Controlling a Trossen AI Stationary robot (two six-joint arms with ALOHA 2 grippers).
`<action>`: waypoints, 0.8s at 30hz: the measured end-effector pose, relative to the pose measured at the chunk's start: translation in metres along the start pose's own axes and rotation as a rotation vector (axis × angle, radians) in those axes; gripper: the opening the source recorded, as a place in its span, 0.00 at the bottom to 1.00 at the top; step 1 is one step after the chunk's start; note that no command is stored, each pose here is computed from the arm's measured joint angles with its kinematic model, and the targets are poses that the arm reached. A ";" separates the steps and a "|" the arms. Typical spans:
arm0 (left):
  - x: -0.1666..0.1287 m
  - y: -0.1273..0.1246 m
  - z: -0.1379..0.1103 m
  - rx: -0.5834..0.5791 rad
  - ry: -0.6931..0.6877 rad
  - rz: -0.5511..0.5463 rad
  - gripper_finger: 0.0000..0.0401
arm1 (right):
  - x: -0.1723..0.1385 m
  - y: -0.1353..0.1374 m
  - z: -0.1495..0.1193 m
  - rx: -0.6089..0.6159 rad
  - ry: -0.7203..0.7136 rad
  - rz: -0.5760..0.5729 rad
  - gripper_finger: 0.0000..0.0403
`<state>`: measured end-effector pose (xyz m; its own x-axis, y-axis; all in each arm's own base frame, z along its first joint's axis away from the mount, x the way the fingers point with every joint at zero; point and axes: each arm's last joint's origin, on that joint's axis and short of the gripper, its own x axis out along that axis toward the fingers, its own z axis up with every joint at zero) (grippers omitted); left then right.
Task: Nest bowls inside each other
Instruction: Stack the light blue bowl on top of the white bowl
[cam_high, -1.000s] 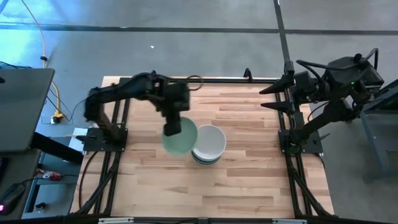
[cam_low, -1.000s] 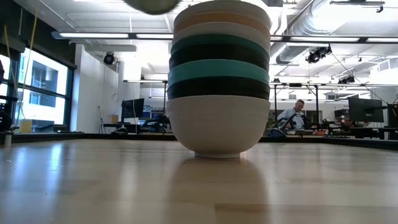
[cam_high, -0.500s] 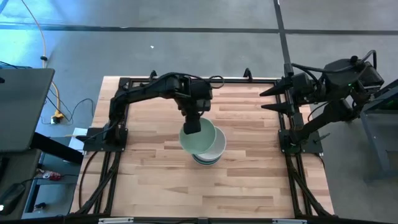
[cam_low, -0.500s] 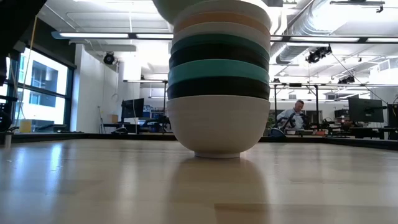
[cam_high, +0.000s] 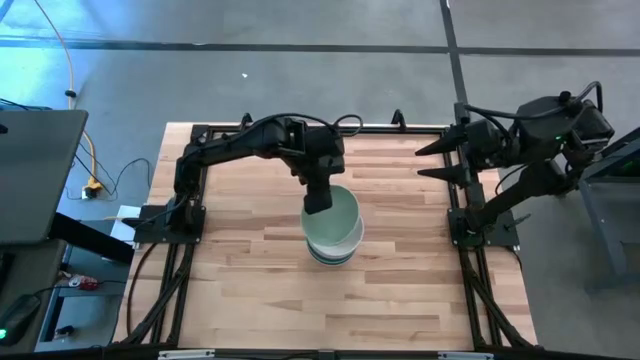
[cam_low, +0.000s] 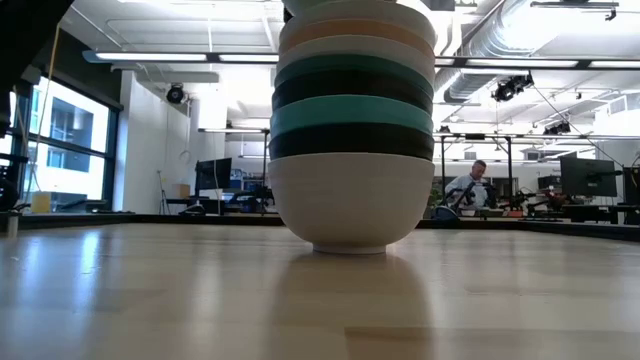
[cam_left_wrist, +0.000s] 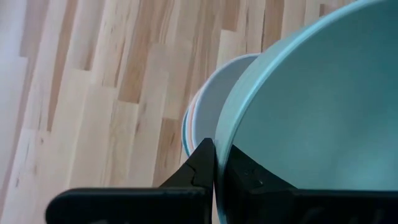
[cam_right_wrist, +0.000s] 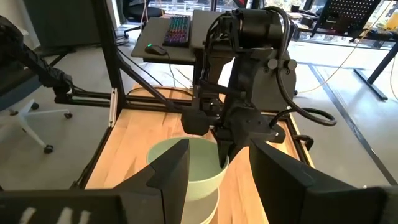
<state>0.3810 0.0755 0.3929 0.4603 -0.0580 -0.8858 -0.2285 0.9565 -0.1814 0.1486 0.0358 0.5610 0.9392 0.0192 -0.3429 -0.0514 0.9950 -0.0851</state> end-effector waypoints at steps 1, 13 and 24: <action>0.000 -0.001 0.000 -0.005 0.001 -0.001 0.00 | 0.001 0.000 0.000 0.000 0.002 -0.001 0.40; 0.001 -0.009 0.000 -0.028 -0.008 -0.005 0.00 | 0.009 0.002 0.001 -0.005 0.019 -0.002 0.40; 0.030 -0.020 0.007 -0.006 0.005 0.042 0.00 | 0.018 0.004 0.001 0.009 0.037 -0.001 0.40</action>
<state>0.4055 0.0563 0.3729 0.4455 -0.0192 -0.8951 -0.2529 0.9564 -0.1464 0.1653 0.0406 0.5556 0.9261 0.0149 -0.3770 -0.0472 0.9959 -0.0766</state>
